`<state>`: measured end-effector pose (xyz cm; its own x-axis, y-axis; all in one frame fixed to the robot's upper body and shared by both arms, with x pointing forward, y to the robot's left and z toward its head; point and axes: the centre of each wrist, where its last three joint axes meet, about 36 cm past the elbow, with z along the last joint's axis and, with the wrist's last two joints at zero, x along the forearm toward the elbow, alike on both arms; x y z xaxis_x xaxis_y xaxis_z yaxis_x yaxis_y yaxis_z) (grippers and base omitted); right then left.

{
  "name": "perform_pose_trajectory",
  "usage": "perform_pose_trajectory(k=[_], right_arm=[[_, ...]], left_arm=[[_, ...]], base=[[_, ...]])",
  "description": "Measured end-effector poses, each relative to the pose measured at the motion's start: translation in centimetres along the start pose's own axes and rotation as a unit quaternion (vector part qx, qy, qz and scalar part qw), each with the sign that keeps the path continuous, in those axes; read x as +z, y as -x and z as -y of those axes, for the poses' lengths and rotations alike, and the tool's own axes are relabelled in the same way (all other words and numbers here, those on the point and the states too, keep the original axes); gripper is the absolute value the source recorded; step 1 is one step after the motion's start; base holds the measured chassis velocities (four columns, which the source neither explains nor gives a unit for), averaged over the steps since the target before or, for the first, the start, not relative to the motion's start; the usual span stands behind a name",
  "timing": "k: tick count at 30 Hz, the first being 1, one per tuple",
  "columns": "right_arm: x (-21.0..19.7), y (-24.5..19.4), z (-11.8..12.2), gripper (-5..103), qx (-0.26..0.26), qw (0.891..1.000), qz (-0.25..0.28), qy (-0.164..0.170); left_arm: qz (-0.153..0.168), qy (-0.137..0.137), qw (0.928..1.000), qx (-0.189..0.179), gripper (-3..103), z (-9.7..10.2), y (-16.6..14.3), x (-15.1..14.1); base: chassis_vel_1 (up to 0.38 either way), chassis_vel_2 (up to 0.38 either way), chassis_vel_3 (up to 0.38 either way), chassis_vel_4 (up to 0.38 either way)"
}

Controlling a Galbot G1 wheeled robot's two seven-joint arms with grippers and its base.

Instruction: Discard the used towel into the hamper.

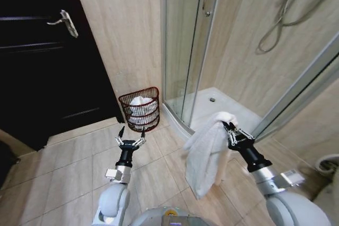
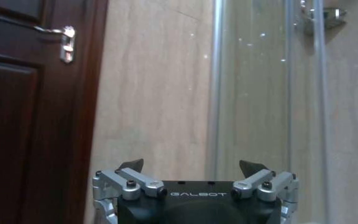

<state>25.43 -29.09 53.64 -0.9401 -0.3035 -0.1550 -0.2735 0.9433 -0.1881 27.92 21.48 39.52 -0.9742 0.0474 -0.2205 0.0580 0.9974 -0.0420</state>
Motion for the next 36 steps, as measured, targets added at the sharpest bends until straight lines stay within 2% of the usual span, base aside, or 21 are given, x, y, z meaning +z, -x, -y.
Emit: perform_pose_trajectory(k=[18, 36], right_arm=[[1.4, 1.5, 1.6, 4, 0.052, 0.999, -0.006, 0.001], [2.1, 1.7, 1.5, 4, 0.048, 0.999, -0.013, -0.003]], left_arm=[[0.006, 0.021, 0.9998, -0.002, 100, 0.0, -0.1, -0.1], [0.01, 0.019, 0.9998, -0.002, 100, 0.2, -0.3, -0.1]], base=[[0.045, 0.048, 0.041, 0.048], [-0.007, 0.016, 0.004, -0.019]])
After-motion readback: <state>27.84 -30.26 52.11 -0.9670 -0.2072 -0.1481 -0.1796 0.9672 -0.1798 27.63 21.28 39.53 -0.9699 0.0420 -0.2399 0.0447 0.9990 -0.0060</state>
